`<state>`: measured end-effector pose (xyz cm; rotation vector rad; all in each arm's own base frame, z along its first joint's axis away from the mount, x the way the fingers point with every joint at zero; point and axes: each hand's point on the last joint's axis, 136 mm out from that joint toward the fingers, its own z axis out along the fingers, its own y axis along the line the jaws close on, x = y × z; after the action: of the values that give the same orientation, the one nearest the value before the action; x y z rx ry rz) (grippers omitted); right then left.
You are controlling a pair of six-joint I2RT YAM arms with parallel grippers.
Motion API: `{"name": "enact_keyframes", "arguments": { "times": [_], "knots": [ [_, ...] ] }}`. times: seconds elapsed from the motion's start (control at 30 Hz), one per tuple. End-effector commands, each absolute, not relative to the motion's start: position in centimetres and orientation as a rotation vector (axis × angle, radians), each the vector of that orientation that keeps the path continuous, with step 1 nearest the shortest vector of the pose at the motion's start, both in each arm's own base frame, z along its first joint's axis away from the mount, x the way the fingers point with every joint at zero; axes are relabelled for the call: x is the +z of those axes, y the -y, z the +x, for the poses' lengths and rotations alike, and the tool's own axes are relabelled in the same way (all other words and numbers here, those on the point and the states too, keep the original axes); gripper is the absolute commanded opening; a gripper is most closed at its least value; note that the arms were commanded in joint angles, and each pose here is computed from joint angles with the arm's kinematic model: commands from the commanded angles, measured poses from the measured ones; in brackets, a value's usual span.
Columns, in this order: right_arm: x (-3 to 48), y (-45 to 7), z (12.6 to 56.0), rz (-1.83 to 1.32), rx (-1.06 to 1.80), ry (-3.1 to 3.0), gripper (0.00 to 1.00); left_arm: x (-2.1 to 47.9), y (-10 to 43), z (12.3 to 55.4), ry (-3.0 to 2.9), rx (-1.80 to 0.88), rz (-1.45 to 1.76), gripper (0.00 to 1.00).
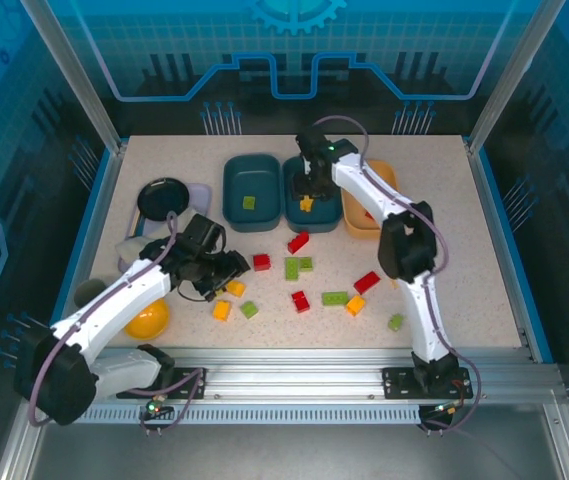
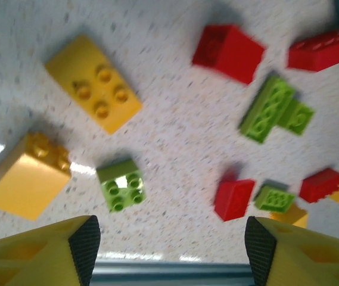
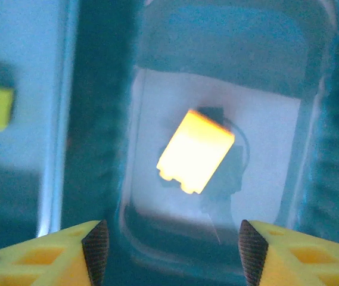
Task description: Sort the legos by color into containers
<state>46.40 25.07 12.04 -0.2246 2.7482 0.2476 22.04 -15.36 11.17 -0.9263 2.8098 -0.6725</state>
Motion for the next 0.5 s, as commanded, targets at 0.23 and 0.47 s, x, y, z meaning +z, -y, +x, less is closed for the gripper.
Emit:
{"name": "enact_keyframes", "arguments": {
  "times": [0.23,0.47],
  "knots": [
    [19.4,-27.3,28.6,-0.602,0.830,-2.286,0.65,6.8,18.9,17.4,-3.028,-0.468,-1.322,0.64],
    [17.1,-23.4,20.7,-0.605,0.895,-2.245,0.73,4.6,18.8,18.0,-3.008,-0.305,-1.317,0.64]
  ]
}}
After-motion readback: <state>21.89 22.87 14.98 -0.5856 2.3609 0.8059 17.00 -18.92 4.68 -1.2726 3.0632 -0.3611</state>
